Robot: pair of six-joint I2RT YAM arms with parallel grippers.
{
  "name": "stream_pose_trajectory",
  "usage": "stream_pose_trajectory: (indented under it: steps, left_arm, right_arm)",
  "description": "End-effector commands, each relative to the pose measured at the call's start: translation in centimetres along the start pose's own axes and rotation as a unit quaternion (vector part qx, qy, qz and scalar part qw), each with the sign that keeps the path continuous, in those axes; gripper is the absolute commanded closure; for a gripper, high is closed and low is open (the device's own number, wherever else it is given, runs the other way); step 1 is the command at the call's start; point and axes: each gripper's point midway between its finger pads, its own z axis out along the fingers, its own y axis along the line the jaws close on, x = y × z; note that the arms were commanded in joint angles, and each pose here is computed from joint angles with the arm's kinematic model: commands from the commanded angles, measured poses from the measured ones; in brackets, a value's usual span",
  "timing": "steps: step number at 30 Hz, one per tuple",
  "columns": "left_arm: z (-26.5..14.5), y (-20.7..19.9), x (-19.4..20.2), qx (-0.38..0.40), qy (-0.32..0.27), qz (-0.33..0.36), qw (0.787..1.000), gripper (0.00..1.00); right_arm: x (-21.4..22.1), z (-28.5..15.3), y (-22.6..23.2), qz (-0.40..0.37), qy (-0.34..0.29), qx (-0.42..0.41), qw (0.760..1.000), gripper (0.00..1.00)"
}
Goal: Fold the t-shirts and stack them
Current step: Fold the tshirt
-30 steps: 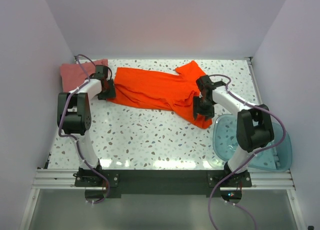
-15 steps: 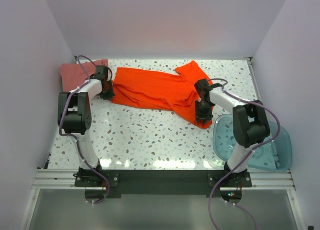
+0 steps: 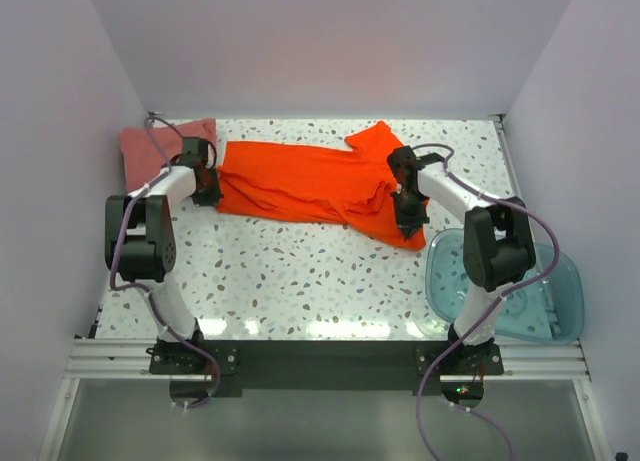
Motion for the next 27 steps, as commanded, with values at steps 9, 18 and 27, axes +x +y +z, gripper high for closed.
stream_pose_trajectory:
  steps: [9, 18, 27]
  left_arm:
    - [-5.1, 5.9, 2.1, -0.083, -0.024, -0.016, 0.996, 1.00]
    - [-7.0, 8.4, 5.1, -0.126, -0.005, -0.040, 0.991, 1.00]
    - [-9.2, 8.5, 7.5, -0.126, 0.011, -0.052, 0.991, 0.53]
  right_arm:
    - [1.8, -2.9, -4.1, -0.070, 0.029, 0.081, 0.994, 1.00]
    - [4.2, -3.0, -4.6, -0.081, 0.053, 0.075, 0.992, 1.00]
    - [5.8, -3.7, -3.5, -0.078, 0.061, 0.033, 0.994, 0.79]
